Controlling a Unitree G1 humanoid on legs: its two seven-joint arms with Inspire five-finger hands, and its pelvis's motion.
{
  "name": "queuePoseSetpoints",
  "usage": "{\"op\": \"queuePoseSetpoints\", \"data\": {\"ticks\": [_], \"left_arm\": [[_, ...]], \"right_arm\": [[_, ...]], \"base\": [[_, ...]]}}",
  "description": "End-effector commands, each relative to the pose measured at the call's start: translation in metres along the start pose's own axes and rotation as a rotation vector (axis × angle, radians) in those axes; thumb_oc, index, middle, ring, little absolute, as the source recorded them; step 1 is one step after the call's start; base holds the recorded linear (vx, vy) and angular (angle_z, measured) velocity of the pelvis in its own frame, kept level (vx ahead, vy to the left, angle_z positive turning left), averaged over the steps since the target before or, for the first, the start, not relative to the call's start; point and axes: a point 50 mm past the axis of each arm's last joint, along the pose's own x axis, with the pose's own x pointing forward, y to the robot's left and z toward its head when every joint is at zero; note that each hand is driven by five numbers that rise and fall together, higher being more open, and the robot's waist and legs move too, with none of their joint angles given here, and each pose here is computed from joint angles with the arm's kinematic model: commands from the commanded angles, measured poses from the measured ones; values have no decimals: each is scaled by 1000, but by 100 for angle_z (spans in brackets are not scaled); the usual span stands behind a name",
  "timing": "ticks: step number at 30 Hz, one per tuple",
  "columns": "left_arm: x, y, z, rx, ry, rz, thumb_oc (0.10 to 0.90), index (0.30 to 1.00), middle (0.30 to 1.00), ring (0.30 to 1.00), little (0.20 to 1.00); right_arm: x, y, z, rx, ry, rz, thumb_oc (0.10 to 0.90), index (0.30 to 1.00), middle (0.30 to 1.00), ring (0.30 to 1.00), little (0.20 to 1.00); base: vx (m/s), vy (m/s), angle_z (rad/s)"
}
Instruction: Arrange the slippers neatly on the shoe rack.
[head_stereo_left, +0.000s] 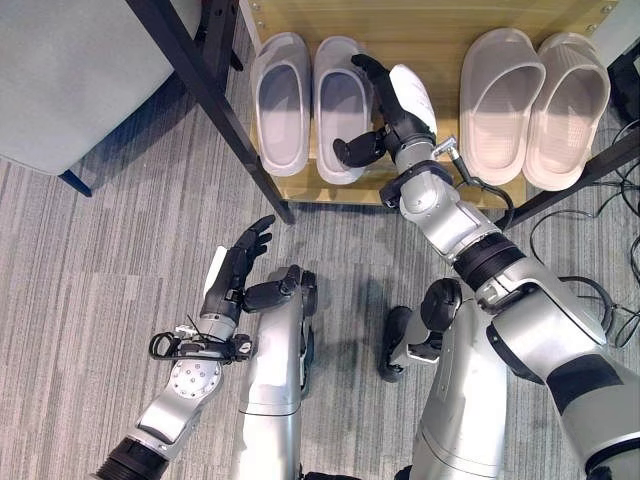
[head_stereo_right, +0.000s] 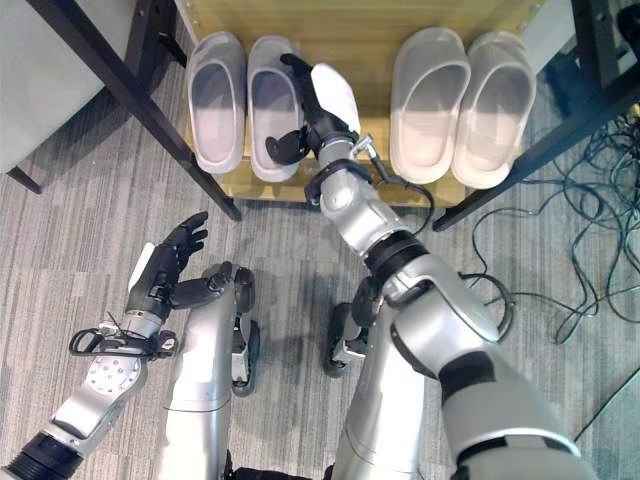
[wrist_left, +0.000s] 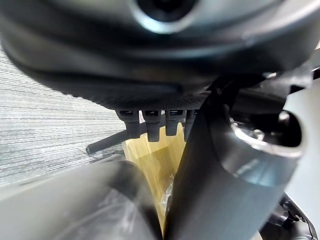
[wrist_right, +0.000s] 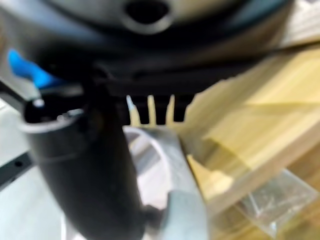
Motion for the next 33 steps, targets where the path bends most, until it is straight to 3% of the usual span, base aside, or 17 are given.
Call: {"op": "queuePoseSetpoints", "data": {"ticks": [1, 11, 26, 33], "left_arm": [[-15, -10, 8, -10, -61, -65, 800, 900, 900, 900, 900], [-17, -6, 8, -8, -58, -44, 800, 900, 900, 900, 900], [-27, 2, 9, 49, -53, -44, 800, 900, 900, 900, 900], [-27, 2, 12, 50, -75, -34, 800, 900, 900, 900, 900]], "right_arm": [[14, -51, 80, 46, -337, -196, 800, 900, 900, 900, 900], [-12, -69, 91, 92, -504, -231, 800, 900, 900, 900, 900], [-114, -53, 102, 302, -827, 98, 800, 900, 900, 900, 900], [-128, -57, 106, 327, -881, 97, 800, 900, 900, 900, 900]], "base": [[0, 0, 0], [0, 0, 0], [0, 0, 0], [1, -2, -7]]}}
